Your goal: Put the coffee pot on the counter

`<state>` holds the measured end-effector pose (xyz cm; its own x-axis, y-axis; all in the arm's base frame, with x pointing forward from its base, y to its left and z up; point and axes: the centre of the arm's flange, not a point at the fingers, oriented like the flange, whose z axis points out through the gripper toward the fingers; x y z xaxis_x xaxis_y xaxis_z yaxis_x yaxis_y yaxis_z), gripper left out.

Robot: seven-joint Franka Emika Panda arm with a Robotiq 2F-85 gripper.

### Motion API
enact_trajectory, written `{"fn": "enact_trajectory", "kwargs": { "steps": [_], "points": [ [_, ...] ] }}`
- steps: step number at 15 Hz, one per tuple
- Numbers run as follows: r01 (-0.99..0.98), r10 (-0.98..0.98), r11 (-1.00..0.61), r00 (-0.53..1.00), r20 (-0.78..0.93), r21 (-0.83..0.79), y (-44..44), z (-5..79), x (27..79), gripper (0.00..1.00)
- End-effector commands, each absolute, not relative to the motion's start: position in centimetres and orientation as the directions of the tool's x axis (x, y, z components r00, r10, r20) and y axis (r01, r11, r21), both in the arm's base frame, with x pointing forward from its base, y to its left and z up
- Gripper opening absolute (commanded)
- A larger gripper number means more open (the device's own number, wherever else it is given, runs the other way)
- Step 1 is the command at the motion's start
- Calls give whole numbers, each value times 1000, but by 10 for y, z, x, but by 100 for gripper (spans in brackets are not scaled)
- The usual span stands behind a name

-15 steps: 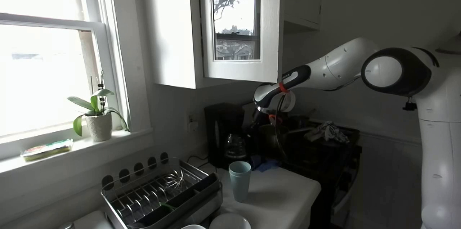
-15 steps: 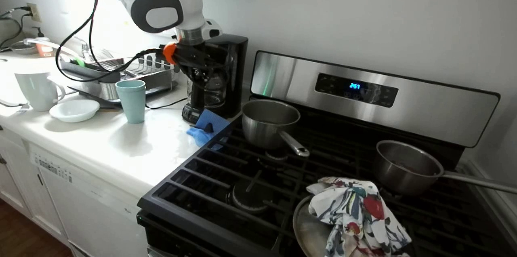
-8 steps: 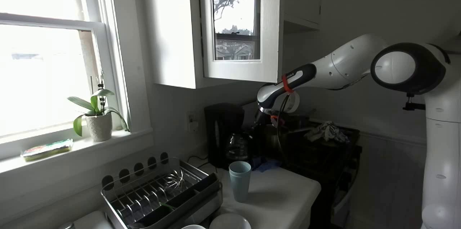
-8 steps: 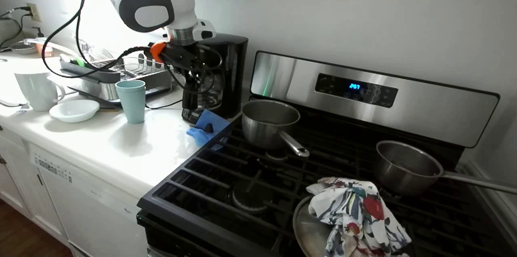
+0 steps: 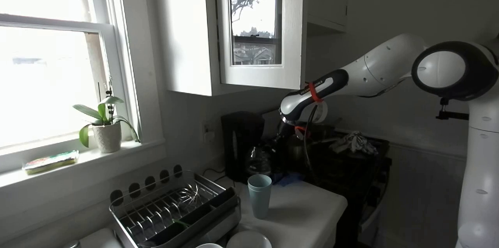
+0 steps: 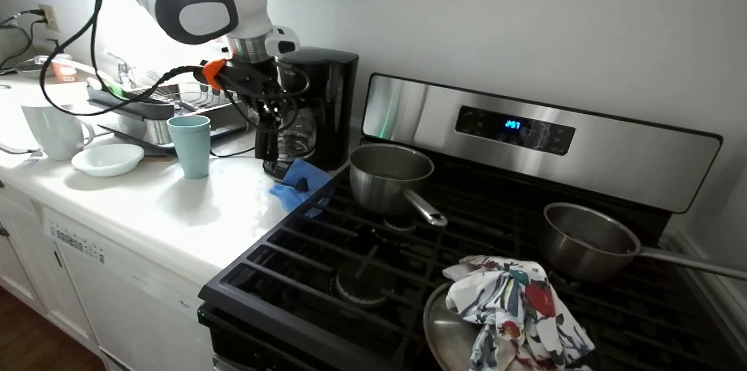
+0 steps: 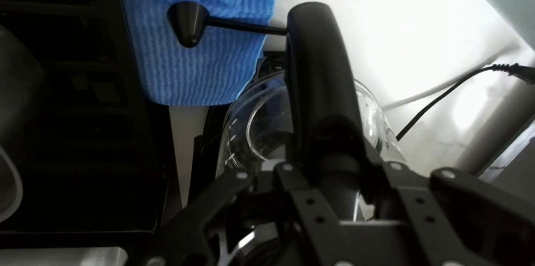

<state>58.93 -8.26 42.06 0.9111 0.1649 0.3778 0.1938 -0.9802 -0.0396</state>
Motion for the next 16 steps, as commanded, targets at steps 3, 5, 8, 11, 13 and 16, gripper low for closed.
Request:
{"fn": "enact_trajectory", "kwargs": {
  "steps": [3, 5, 8, 11, 13, 16],
  "points": [
    [228, 208, -974, 908, 364, -13, -76, 421, 590, 8],
    [214, 190, -977, 908, 374, -23, -79, 421, 590, 33],
    [214, 190, -977, 908, 374, -23, -79, 421, 590, 33],
    [214, 190, -977, 908, 374, -23, -79, 421, 590, 33],
    [203, 180, -979, 912, 370, -25, -77, 420, 588, 8],
    [105, 86, -994, 924, 371, -31, -69, 419, 581, 8]
  ]
}}
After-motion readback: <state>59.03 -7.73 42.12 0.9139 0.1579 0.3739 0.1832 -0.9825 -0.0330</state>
